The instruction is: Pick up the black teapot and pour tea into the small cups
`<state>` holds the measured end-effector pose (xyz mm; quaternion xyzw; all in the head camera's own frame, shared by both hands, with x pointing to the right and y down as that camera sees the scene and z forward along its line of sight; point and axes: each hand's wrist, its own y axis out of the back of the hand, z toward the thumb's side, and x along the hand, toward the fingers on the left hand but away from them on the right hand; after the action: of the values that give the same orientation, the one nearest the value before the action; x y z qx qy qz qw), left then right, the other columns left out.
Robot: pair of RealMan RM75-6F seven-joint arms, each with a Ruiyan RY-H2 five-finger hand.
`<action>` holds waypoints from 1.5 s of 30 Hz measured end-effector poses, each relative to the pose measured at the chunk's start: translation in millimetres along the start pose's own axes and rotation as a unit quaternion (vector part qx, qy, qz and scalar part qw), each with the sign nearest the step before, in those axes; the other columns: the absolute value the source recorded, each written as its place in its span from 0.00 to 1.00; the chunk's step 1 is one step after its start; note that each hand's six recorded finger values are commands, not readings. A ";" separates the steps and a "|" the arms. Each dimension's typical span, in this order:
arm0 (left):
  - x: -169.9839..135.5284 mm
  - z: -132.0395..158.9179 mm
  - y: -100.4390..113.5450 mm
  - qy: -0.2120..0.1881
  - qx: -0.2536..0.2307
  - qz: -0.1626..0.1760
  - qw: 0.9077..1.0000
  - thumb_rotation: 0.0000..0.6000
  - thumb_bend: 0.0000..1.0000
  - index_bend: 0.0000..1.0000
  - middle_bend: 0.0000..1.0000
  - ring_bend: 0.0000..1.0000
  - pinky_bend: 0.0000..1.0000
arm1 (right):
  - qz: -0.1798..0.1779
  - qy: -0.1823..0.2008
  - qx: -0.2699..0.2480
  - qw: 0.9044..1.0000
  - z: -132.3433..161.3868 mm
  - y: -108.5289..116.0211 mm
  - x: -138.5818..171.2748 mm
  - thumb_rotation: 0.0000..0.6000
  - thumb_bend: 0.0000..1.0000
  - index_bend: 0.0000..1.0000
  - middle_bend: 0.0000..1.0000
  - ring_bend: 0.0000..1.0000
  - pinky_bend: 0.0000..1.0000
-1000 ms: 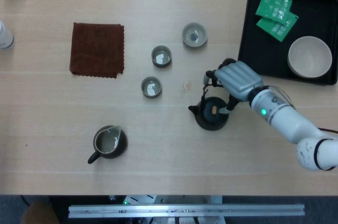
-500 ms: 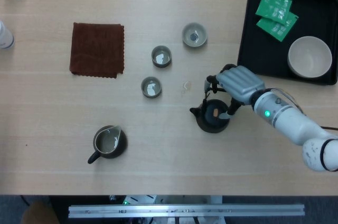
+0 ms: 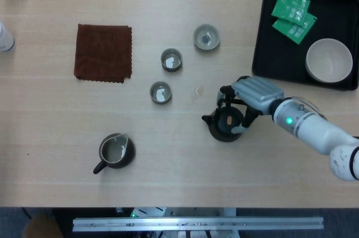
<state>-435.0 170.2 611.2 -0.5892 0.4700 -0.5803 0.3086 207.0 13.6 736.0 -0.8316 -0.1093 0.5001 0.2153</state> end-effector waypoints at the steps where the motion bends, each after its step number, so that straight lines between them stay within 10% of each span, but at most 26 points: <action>1: 0.1 0.1 -0.3 0.000 0.000 0.000 1.000 0.97 0.30 0.16 0.11 0.11 0.13 | 0.002 -0.001 -0.004 1.000 -0.6 0.5 0.4 0.95 0.00 0.37 0.46 0.31 0.14; 45: 3.7 4.0 -3.8 -0.002 0.008 -0.008 1.000 0.97 0.30 0.16 0.11 0.11 0.13 | 0.048 0.000 -0.063 0.997 -4.4 0.9 9.5 0.95 0.00 0.41 0.55 0.52 0.14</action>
<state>-430.8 167.6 615.6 -0.5915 0.4604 -0.5850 0.3096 215.4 15.4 730.0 -0.8479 -0.1005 0.5017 0.1387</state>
